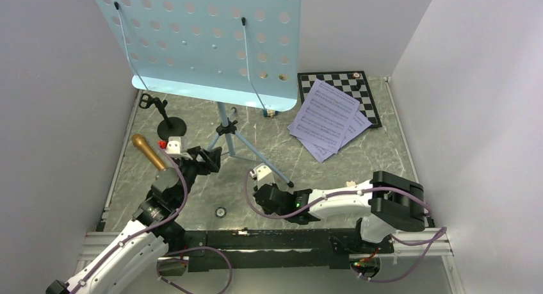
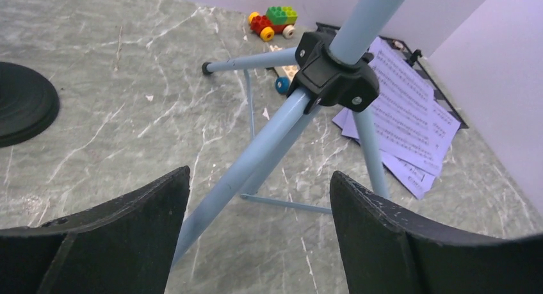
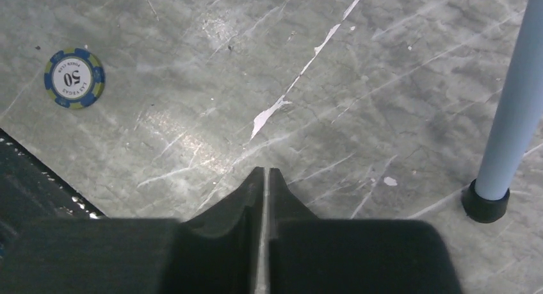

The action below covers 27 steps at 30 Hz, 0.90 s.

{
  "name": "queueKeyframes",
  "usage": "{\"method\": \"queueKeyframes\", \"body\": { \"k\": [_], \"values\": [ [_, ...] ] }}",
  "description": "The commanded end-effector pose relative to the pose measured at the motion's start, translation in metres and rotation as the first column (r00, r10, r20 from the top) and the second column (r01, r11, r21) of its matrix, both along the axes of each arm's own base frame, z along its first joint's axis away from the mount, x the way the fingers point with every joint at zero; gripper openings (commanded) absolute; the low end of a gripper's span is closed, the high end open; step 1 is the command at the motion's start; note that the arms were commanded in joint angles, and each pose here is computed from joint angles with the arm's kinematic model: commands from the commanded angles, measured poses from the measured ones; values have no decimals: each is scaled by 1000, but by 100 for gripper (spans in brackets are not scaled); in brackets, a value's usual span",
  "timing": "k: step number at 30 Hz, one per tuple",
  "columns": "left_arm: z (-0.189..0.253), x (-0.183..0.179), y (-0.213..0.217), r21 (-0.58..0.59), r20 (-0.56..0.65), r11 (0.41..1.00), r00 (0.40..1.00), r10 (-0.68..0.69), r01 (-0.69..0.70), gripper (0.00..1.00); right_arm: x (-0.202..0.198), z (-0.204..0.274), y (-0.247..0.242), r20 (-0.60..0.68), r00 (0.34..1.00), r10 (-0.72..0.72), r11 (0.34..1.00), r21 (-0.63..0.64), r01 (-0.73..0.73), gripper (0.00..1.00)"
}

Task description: Pack up the instrument practice props

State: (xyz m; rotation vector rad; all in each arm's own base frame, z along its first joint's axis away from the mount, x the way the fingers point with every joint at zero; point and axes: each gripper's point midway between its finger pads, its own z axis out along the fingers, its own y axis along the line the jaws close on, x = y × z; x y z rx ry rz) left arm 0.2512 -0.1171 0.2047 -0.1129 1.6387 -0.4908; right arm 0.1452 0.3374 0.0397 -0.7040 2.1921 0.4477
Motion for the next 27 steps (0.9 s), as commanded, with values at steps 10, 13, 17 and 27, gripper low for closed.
{"method": "queueKeyframes", "body": {
  "k": [10,13,17,27],
  "values": [
    [25,-9,6,0,27,1000,1000,-5,5,84,51,120,-16,197,971,-136,976,197,97,68],
    [8,-12,18,39,-35,998,998,49,-48,86,73,119,-32,171,978,-115,976,201,80,75],
    [-13,-11,19,116,-121,992,991,61,-47,89,89,113,-34,161,986,-50,982,186,19,81],
    [-35,-2,11,203,-197,979,979,48,-7,82,101,77,-19,99,994,39,993,110,-49,74]
  ]
}}
